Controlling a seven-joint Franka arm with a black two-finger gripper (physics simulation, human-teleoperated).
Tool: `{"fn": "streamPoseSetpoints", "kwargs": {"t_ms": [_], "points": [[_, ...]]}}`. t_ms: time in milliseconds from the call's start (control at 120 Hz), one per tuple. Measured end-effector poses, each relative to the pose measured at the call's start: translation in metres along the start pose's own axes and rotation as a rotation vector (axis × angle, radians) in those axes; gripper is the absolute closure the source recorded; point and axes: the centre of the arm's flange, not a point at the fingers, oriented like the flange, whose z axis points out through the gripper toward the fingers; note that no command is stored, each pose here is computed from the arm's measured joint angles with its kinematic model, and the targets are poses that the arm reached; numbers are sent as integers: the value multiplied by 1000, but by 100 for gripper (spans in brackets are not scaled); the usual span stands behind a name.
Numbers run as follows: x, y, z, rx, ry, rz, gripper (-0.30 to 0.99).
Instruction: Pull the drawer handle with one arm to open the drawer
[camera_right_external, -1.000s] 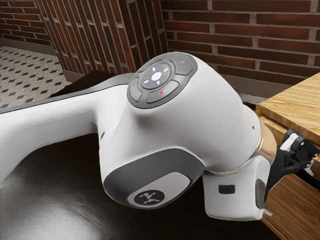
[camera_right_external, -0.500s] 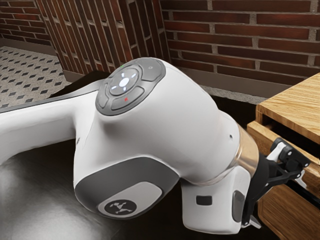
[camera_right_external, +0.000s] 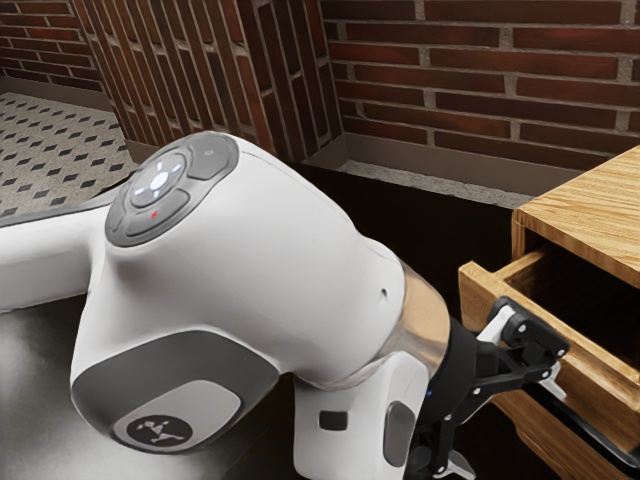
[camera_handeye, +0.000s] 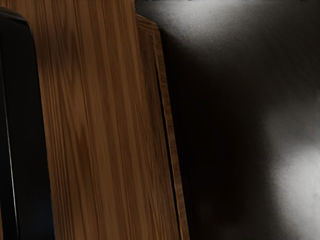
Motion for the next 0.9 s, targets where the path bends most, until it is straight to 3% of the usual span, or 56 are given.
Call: {"fn": "streamPoseSetpoints", "kwargs": {"t_ms": [900], "points": [[8,62,-36,2,55,40,1]]}}
